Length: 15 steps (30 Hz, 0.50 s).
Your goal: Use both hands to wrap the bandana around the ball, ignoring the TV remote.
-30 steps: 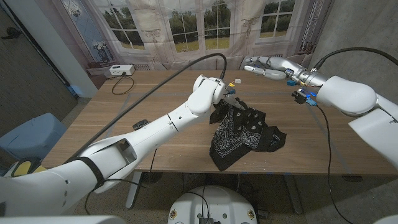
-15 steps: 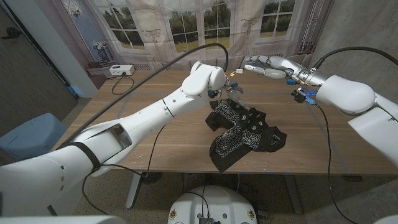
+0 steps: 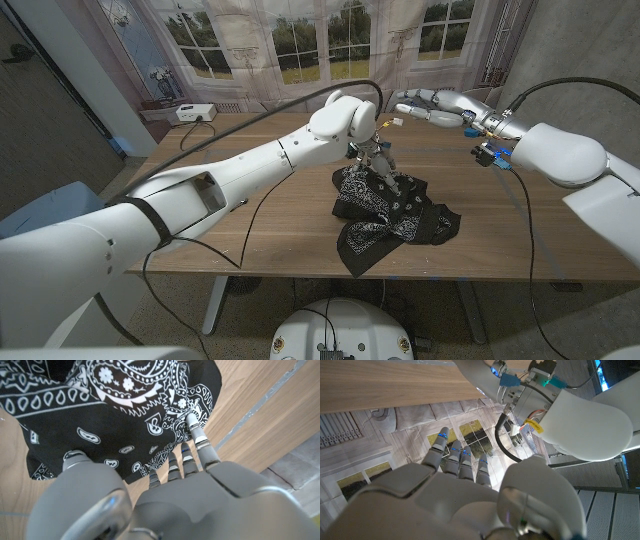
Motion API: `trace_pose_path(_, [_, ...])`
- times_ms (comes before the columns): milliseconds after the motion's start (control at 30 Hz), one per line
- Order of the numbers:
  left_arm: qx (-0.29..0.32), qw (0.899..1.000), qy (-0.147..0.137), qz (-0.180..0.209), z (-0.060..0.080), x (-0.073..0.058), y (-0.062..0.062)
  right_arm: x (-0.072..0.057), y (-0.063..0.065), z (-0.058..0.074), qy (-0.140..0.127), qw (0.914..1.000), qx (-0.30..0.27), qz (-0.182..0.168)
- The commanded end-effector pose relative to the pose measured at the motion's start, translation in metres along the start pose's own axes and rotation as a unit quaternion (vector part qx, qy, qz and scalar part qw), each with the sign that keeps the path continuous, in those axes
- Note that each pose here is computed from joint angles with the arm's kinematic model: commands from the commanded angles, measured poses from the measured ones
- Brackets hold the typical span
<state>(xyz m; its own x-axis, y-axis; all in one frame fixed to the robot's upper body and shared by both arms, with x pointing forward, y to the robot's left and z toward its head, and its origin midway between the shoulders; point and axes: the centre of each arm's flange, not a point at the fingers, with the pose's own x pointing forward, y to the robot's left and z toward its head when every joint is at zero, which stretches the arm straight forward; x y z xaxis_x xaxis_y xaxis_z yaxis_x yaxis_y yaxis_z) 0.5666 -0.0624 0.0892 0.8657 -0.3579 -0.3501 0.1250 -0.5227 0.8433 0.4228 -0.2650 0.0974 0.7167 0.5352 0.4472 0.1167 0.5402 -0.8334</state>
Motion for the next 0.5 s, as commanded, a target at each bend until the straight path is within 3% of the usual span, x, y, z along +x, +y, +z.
trace_pose_path(33, [0.049, 0.997, 0.012, -0.063, 0.014, 0.026, -0.007, -0.003, 0.0, -0.003, -0.001, 1.0, 0.004, -0.004])
trace_pose_path(333, [0.098, 0.992, 0.032, -0.07, 0.029, 0.042, -0.021, -0.007, 0.0, -0.004, 0.005, 0.9999, 0.006, -0.007])
trace_pose_path(500, [0.125, 0.991, 0.034, -0.024, 0.035, 0.045, -0.031, -0.005, -0.001, -0.006, 0.012, 0.9999, 0.009, -0.005])
